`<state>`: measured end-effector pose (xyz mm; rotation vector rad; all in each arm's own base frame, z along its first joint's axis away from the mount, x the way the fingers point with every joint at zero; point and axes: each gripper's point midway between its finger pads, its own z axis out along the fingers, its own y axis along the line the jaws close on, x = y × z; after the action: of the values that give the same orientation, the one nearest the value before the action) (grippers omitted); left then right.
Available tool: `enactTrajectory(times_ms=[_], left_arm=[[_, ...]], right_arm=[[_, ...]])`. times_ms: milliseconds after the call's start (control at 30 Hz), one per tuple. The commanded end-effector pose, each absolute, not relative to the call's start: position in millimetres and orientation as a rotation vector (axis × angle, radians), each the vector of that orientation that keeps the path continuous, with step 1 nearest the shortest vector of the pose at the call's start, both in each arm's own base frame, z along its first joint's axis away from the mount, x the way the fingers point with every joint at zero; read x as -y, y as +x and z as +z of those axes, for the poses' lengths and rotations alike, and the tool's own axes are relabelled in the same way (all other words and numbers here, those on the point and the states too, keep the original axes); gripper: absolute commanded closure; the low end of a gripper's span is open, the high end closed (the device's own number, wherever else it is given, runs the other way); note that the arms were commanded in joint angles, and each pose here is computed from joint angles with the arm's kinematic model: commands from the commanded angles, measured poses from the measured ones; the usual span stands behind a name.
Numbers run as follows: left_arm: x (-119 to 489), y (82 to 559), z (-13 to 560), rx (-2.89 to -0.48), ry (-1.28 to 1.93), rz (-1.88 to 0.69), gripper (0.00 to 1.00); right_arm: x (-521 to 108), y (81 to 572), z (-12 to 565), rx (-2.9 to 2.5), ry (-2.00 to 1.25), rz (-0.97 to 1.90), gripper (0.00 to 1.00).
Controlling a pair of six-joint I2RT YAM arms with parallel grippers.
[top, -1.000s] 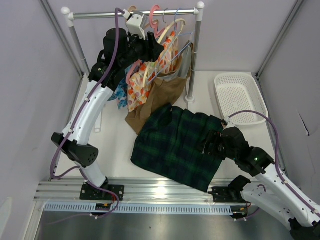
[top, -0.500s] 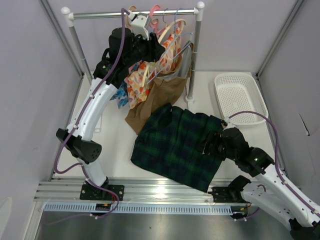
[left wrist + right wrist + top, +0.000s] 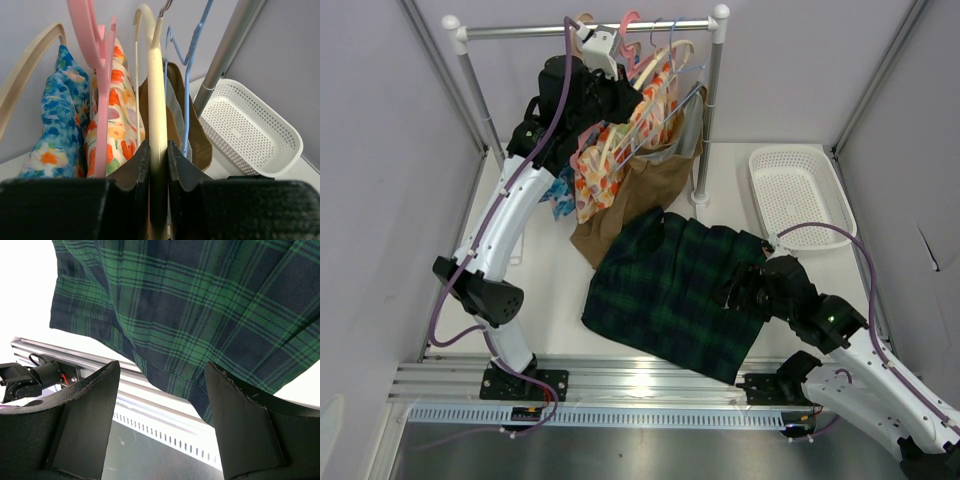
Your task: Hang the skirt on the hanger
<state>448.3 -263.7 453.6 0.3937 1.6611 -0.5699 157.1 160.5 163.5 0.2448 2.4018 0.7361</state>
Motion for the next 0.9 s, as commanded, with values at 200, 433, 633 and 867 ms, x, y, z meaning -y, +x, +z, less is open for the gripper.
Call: enactTrajectory(times_ms=[200,433,633,867], left_arm=[[252,431,513,-1.496,0.359,-0.523,1.00],[246,420,533,-1.441,0.347,-0.524,1.00],[240,416,539,-1.419,0.329,-0.515,1.00],[237,413,543,-1.414,0.313,-0.517,1.00]], right_arm=[[-166,163,169,-2.369,0.242,0.767,0.26],[-167,164,169,-2.372,0.237,0.767,0.26],[-169,164,169,-2.374,0.232,0.773,0.26],[-167,164,170,-2.372,0.227,0.764,0.26]])
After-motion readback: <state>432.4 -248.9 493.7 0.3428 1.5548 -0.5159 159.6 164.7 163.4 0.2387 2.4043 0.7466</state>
